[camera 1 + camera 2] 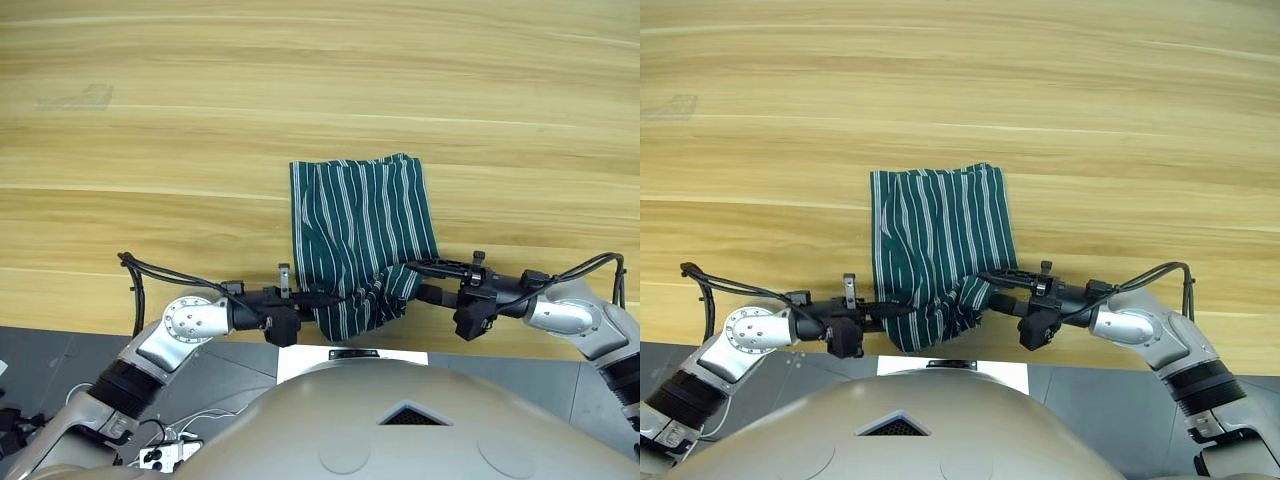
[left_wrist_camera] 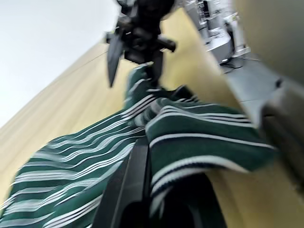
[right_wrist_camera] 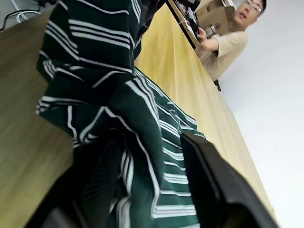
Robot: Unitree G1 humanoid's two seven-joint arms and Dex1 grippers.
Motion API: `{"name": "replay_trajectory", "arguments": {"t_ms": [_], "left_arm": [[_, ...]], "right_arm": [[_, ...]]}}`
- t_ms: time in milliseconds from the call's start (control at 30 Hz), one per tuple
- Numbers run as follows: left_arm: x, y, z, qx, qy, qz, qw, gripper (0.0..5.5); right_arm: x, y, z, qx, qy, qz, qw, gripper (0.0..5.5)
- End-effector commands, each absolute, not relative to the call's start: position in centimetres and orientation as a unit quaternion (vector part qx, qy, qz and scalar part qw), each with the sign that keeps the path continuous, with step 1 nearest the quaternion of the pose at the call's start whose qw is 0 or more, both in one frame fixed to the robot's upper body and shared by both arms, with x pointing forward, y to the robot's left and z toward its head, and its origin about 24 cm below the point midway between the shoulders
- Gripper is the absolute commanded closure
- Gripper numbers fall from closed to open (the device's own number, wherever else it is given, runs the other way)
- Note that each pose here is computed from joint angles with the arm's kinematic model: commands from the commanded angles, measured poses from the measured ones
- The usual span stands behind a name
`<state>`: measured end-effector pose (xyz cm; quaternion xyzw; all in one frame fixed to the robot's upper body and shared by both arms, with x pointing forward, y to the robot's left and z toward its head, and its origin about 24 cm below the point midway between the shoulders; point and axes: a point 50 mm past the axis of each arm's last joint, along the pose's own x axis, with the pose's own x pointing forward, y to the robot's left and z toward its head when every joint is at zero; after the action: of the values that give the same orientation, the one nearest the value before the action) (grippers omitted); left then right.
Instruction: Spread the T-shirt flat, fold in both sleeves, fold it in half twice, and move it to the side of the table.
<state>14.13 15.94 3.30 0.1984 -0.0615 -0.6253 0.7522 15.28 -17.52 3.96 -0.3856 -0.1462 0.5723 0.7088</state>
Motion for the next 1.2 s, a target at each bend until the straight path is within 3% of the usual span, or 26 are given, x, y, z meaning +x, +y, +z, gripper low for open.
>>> {"name": "replay_trajectory", "arguments": {"t_ms": [33,200,400,700,733,1000,1133,1200], "left_arm": [[18.6,16.9,3.4,0.153,-0.053,-0.535,0.829,5.36],[23.8,16.6,1.1,0.062,0.021,-0.429,0.901,5.36],[27.3,15.7,-0.4,0.014,0.080,-0.371,0.925,5.36],[30.5,15.7,-1.1,0.002,0.125,-0.313,0.942,5.36],[30.8,15.7,-1.1,-0.002,0.132,-0.307,0.943,5.02],[30.7,15.7,-2.5,-0.051,0.183,-0.276,0.942,3.80],[29.8,15.7,-2.2,-0.128,0.157,-0.290,0.935,3.74],[29.4,15.6,-1.5,-0.160,0.136,-0.299,0.931,3.74]], "right_arm": [[19.0,-18.0,4.3,-0.363,-0.141,0.503,0.772,3.16],[23.5,-17.2,3.9,-0.310,-0.130,0.428,0.839,3.16],[27.3,-16.3,3.5,-0.285,-0.114,0.372,0.876,3.16],[29.3,-14.4,3.3,-0.272,-0.131,0.345,0.888,3.16],[29.4,-14.2,3.4,-0.271,-0.135,0.341,0.890,3.13],[29.7,-12.4,4.0,-0.235,-0.158,0.285,0.916,1.76],[30.3,-12.6,3.5,-0.230,-0.136,0.245,0.932,1.12],[30.4,-12.0,3.4,-0.227,-0.133,0.251,0.931,1.12]]}}
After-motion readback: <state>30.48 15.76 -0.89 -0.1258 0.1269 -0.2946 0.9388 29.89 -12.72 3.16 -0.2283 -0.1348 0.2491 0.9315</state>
